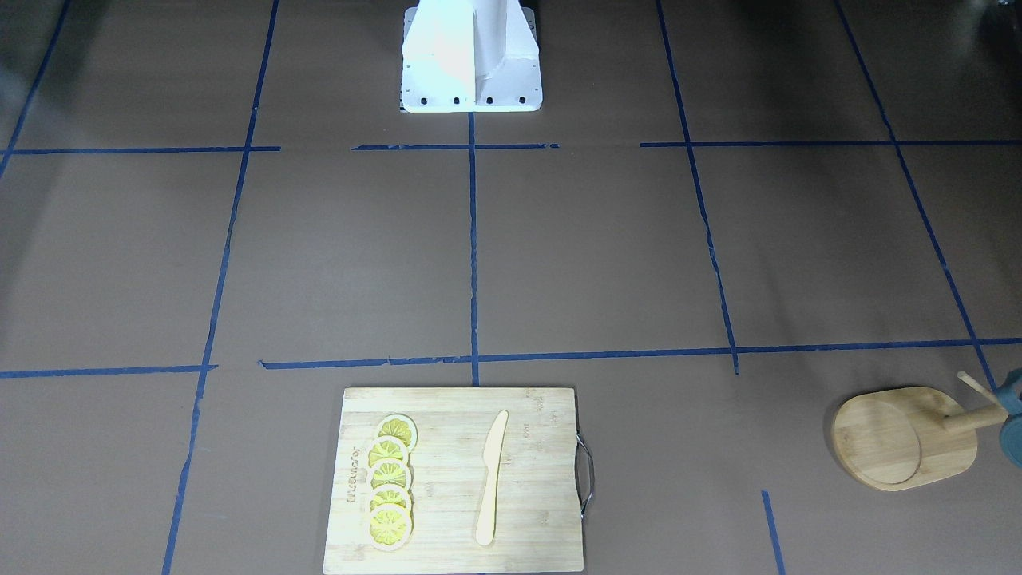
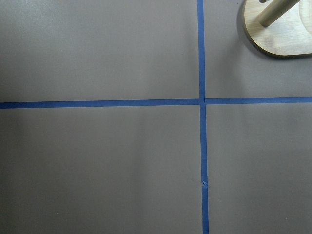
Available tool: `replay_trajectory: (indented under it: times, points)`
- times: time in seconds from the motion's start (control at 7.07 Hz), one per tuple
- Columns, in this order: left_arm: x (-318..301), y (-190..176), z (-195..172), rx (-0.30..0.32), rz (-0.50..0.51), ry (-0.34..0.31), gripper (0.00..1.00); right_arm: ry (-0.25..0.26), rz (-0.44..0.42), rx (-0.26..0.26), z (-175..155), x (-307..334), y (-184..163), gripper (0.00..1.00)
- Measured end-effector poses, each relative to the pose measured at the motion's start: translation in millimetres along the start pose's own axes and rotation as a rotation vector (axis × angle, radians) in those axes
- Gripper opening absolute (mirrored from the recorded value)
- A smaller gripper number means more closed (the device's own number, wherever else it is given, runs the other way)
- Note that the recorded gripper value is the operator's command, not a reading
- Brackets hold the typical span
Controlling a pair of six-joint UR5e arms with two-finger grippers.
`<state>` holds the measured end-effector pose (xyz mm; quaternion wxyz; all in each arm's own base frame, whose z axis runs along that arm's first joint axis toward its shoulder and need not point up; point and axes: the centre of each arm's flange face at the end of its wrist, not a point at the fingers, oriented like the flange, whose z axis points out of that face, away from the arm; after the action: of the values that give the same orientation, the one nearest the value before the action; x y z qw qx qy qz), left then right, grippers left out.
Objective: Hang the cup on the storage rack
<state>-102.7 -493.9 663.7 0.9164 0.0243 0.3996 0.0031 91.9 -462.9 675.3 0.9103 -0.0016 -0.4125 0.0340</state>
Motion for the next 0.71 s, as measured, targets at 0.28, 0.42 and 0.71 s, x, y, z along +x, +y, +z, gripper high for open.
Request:
replay_trajectory:
  times: [0.28, 0.42, 0.71]
  points:
    - [0.3, -0.6, -0.3, 0.000, 0.000, 0.000, 1.00, 0.001, -0.001, 0.000, -0.1, 0.7, 0.5, 1.00]
    - [0.3, -0.8, -0.4, 0.000, 0.000, 0.000, 1.00, 0.001, -0.001, 0.000, -0.1, 0.8, 0.6, 1.00]
    - [0.8, -1.5, -0.9, 0.002, 0.001, 0.000, 1.00, 0.001, -0.002, 0.000, -0.3, 0.7, 0.6, 1.00]
